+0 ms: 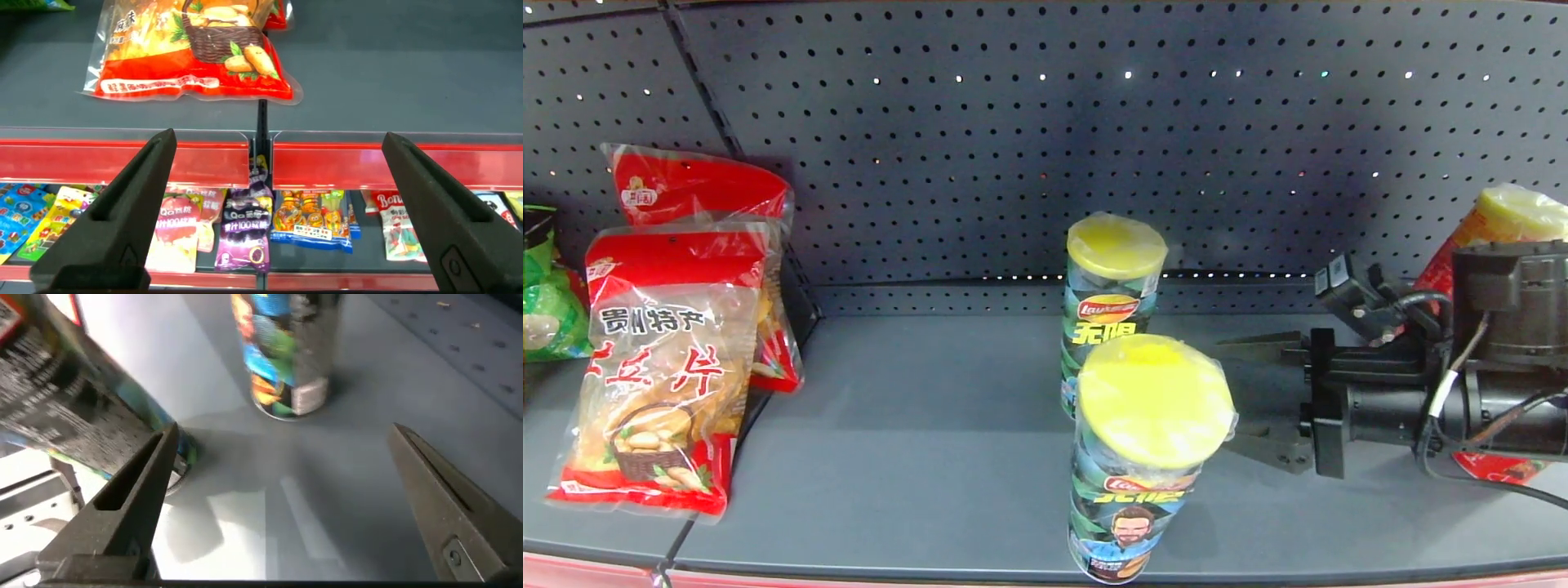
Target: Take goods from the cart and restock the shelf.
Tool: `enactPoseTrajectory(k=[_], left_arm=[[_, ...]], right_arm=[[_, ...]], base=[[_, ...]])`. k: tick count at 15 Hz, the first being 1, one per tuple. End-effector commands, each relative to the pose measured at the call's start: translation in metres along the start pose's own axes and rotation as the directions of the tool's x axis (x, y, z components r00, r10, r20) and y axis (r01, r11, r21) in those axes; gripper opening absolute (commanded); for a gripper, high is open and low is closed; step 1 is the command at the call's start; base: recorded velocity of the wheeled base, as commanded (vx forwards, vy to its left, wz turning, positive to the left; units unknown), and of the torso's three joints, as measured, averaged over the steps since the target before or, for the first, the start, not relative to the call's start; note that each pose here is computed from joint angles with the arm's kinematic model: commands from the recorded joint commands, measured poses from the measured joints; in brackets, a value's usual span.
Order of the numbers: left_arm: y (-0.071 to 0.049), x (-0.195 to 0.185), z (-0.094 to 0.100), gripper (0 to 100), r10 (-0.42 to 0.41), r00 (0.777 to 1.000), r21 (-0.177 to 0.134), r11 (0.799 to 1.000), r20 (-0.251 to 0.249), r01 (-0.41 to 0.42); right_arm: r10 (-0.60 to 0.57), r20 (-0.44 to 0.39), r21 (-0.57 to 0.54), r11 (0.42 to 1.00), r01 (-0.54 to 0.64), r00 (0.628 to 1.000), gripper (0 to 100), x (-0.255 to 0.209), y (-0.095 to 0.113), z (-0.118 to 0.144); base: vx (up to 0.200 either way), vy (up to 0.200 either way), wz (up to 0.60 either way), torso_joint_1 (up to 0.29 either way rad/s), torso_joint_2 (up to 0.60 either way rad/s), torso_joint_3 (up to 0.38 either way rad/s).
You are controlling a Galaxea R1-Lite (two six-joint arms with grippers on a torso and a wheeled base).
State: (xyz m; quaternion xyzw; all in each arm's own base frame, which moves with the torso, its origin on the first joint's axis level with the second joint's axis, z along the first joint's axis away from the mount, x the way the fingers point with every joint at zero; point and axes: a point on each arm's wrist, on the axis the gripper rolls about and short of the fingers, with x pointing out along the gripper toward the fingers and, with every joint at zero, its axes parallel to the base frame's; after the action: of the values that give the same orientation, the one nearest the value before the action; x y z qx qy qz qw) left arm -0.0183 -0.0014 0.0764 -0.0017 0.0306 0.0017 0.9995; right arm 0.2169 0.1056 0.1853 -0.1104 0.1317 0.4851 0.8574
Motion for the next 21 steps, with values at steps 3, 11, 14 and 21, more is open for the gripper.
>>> enactPoseTrajectory(k=[3,11,14,21], left_arm=[[0.0,0.0,0.0,100,0.0,1.0,0.0,1.0,-0.002,0.0],[0.0,0.0,0.0,100,0.0,1.0,0.0,1.0,-0.002,0.0],[0.0,0.0,0.0,100,0.0,1.0,0.0,1.0,-0.002,0.0],[0.0,0.0,0.0,100,0.0,1.0,0.0,1.0,-0.002,0.0]], right_arm=[[-0.191,0.07,-0.006,0.981,0.192,0.979,100,-0.064,0.007,-0.002],[-0.542,0.229,-0.05,0.823,0.566,0.809,100,-0.156,0.081,-0.021],[-0.644,0.249,0.009,0.748,0.664,0.723,100,-0.18,0.116,-0.038],[-0.741,0.197,0.148,0.67,0.727,0.642,100,-0.174,0.138,-0.099]], base=[[0.0,0.0,0.0,0.0,0.0,0.0],[0.0,0.0,0.0,0.0,0.0,0.0],[0.0,0.0,0.0,0.0,0.0,0.0],[0.0,0.0,0.0,0.0,0.0,0.0]])
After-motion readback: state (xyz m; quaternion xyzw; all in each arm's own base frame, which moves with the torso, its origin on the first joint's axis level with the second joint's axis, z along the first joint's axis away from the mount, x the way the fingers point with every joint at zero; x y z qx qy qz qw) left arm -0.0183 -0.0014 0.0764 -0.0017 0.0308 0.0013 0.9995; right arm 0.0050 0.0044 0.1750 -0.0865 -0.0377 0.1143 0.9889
